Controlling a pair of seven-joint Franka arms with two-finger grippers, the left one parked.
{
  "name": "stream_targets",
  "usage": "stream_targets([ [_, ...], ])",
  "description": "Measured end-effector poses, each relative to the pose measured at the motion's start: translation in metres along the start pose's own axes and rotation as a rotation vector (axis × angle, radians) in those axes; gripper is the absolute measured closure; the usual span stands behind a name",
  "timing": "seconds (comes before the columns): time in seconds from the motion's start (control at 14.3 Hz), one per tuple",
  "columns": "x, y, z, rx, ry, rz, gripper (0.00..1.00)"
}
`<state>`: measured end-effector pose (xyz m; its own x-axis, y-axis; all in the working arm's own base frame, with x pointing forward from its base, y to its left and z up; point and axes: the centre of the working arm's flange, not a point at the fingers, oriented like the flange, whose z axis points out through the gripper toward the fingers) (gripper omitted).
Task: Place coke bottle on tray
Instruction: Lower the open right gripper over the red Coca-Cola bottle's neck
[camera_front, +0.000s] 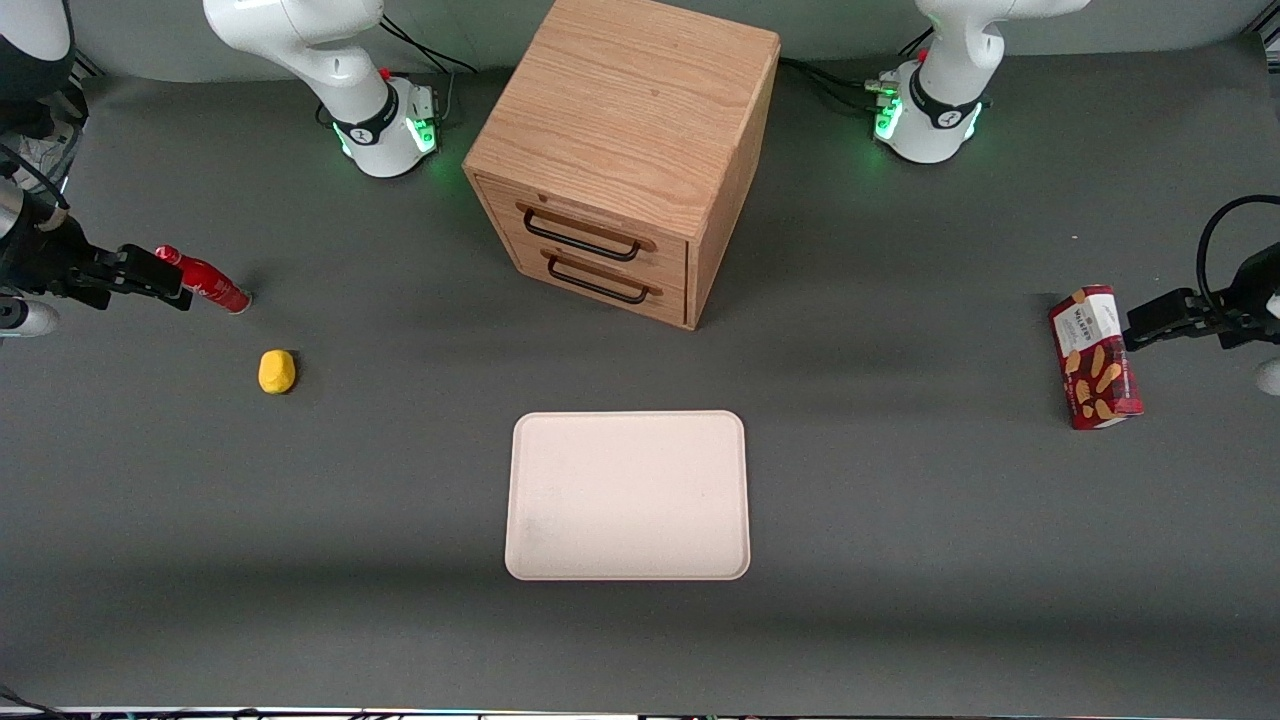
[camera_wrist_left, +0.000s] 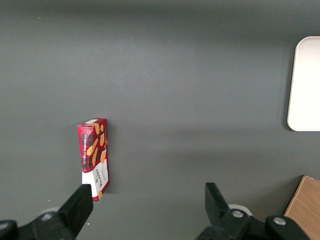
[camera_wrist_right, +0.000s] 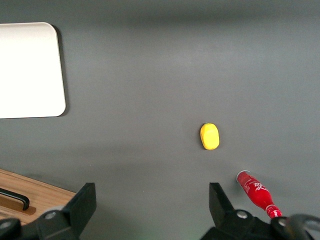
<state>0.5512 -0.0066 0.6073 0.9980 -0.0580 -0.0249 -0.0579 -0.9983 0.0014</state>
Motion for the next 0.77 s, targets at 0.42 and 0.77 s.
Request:
stream_targets([
  [0.42, -0.005, 0.004, 0.009, -0.003, -0.061, -0.006, 0.0],
  [0.77, -0.024, 0.083, 0.062, 0.024, -0.096, -0.12, 0.0],
])
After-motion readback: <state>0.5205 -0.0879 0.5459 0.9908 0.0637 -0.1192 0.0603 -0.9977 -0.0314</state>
